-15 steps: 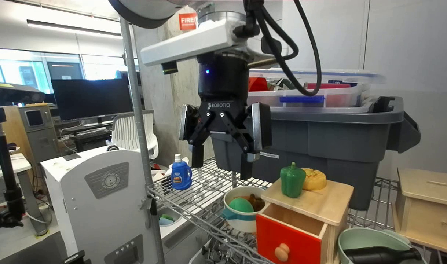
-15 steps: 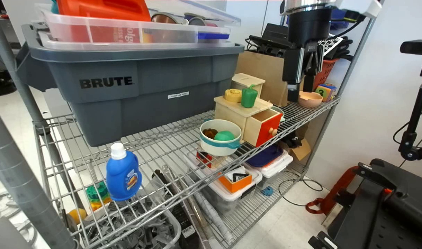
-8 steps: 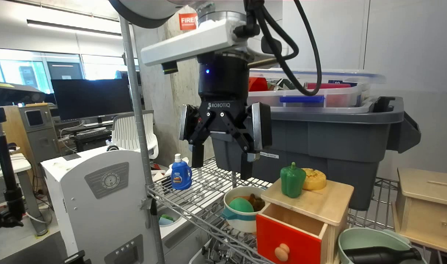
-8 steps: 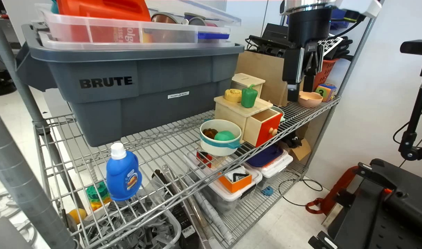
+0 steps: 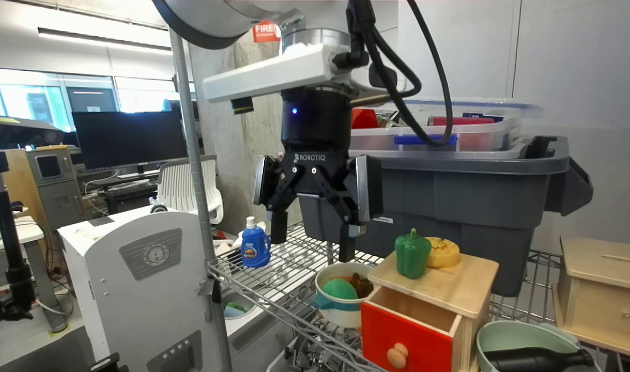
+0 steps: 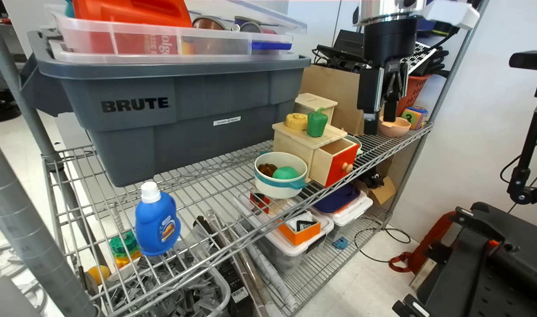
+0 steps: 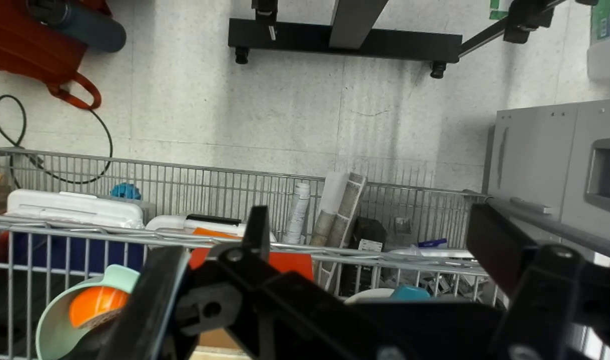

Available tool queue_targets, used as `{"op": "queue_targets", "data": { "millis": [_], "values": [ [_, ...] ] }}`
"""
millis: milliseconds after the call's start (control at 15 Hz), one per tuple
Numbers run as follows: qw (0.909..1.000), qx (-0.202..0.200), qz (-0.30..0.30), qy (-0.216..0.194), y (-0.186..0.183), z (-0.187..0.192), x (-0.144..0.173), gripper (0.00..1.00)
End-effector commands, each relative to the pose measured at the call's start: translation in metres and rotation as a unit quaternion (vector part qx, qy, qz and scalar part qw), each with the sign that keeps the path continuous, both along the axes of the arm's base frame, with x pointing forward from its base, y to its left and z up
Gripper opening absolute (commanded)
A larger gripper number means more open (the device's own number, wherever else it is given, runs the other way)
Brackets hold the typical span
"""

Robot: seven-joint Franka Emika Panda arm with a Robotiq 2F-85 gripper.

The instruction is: Put the turquoise object in the pot on top of the chest drawer

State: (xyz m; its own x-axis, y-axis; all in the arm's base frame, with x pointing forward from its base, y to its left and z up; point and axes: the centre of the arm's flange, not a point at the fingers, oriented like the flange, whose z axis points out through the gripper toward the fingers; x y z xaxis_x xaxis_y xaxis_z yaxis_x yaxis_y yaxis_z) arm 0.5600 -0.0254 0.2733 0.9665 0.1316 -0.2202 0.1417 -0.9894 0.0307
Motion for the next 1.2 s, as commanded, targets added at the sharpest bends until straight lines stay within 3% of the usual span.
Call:
{"op": "queue_targets", "data": {
  "millis": [0,533,1133],
  "values": [
    [0.9995,0.007,0.028,0.014,0.004,-0.022,0.032,1.0],
    [0.9975,-0.003,0.062,0.034,0.029,-0.083,0.073,1.0],
    [0.9956,-0.013,0.093,0.002,0.054,-0.076,0.082,1.0]
  ]
}}
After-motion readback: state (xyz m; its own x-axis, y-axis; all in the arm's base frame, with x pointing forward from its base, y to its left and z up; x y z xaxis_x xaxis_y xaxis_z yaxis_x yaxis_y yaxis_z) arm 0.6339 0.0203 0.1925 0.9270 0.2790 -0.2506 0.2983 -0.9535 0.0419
